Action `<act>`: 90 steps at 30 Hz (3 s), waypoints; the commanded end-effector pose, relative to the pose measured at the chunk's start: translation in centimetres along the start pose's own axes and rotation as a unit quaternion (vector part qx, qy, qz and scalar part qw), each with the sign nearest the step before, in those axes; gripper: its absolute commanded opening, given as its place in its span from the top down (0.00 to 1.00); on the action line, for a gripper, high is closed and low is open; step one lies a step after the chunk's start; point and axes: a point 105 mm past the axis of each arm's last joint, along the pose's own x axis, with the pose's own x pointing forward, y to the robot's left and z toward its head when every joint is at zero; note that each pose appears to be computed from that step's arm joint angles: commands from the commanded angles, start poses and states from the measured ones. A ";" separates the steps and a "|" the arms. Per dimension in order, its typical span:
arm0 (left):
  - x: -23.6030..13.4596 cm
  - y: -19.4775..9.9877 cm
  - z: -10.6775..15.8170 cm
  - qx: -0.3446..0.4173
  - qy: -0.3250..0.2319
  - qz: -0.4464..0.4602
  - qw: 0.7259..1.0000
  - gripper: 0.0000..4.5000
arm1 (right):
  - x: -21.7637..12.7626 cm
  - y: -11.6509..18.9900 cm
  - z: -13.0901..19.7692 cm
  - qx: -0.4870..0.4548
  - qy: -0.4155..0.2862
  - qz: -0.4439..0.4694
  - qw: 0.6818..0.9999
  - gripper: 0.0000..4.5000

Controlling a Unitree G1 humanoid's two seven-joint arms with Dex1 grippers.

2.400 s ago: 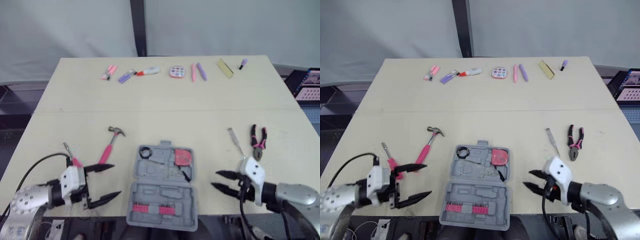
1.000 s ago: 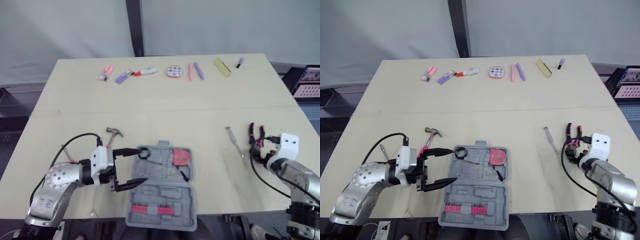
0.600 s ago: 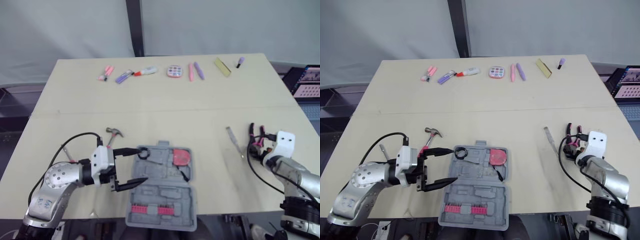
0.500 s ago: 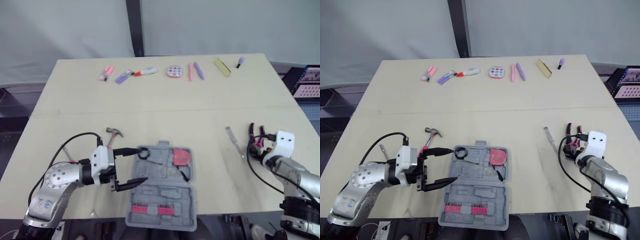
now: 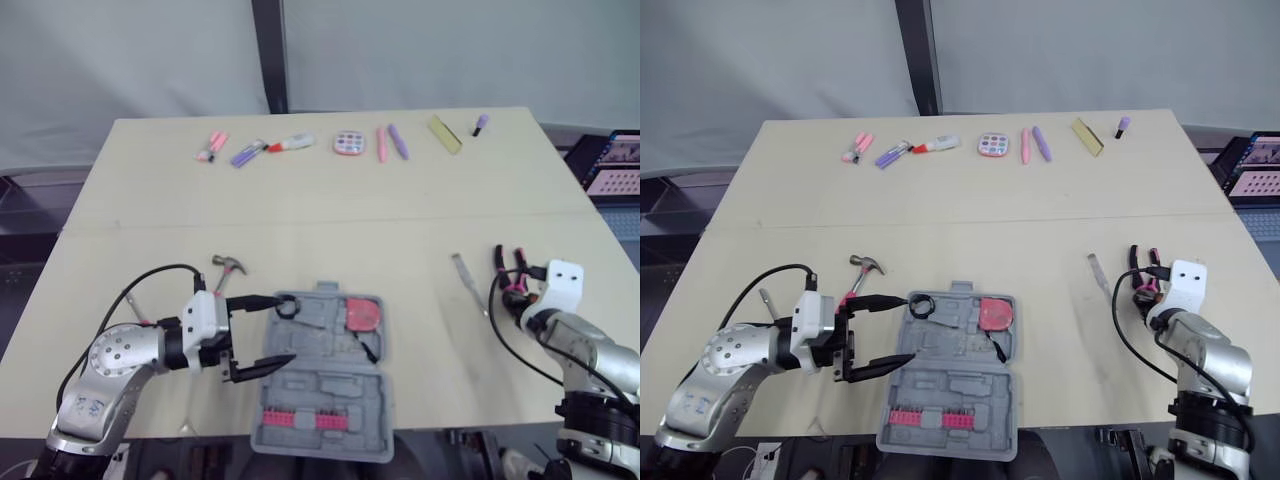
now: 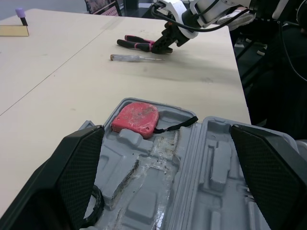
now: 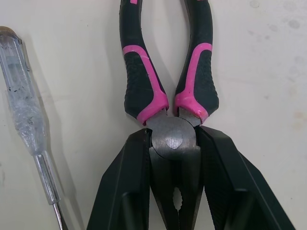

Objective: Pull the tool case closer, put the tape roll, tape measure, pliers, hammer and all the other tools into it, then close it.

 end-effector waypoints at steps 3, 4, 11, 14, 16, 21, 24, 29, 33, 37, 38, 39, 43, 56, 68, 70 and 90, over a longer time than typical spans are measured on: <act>-0.3 0.1 0.4 0.011 -0.005 -0.008 1.000 0.00 | -0.9 -1.4 1.6 -0.008 -0.026 -0.027 0.999 0.79; -0.4 0.2 0.3 0.010 -0.006 -0.009 1.000 0.00 | -1.2 -1.5 2.0 -0.010 -0.033 -0.024 0.999 0.79; -0.9 0.9 0.2 0.018 -0.005 -0.012 1.000 0.00 | -4.3 0.9 4.3 -0.105 -0.050 0.067 0.991 0.79; -1.0 1.0 0.2 0.018 -0.008 -0.010 1.000 0.00 | -5.9 2.3 4.8 -0.159 -0.047 0.122 0.979 0.79; -1.2 0.9 0.1 0.014 -0.007 -0.013 1.000 0.00 | -7.4 4.0 5.2 -0.219 -0.038 0.183 0.958 0.79; -1.6 1.1 0.0 0.012 -0.004 -0.012 1.000 0.00 | -9.6 7.0 5.5 -0.320 -0.018 0.285 0.903 0.79; -2.3 1.0 -0.2 0.009 0.004 -0.013 1.000 0.00 | -10.9 9.5 5.7 -0.369 -0.008 0.351 0.860 0.79; -3.3 0.9 -0.8 0.002 0.017 0.003 1.000 0.00 | -12.2 13.0 4.4 -0.441 0.035 0.429 0.788 0.79; -4.4 1.0 -1.7 -0.007 0.031 0.029 0.999 0.00 | -12.3 15.8 4.2 -0.464 0.051 0.444 0.765 0.79; -5.3 1.0 -2.1 -0.011 0.039 0.047 0.998 0.00 | -13.2 18.2 3.6 -0.489 0.068 0.474 0.729 0.79; -5.4 1.0 -2.1 -0.012 0.040 0.049 0.998 0.00 | -13.4 18.6 3.4 -0.492 0.070 0.480 0.722 0.79; -5.6 0.9 -2.1 -0.012 0.041 0.051 0.998 0.00 | -13.7 19.0 3.3 -0.496 0.071 0.487 0.715 0.79; -6.2 0.6 -2.3 -0.015 0.049 0.060 0.997 0.00 | -14.1 20.2 2.4 -0.518 0.087 0.499 0.689 0.79; -8.0 0.4 -3.7 -0.038 0.076 0.089 0.992 0.00 | -13.4 24.9 -0.1 -0.561 0.088 0.537 0.624 0.79; -8.9 -0.7 -4.1 -0.034 0.094 0.083 0.992 0.00 | -12.3 26.7 -1.7 -0.583 0.090 0.544 0.596 0.79; -8.9 -0.8 -4.1 -0.033 0.094 0.084 0.992 0.00 | -12.1 26.7 -1.9 -0.584 0.093 0.545 0.594 0.79; -8.7 -1.2 -4.3 -0.032 0.095 0.085 0.991 0.00 | -11.6 28.3 -3.0 -0.589 0.089 0.557 0.578 0.79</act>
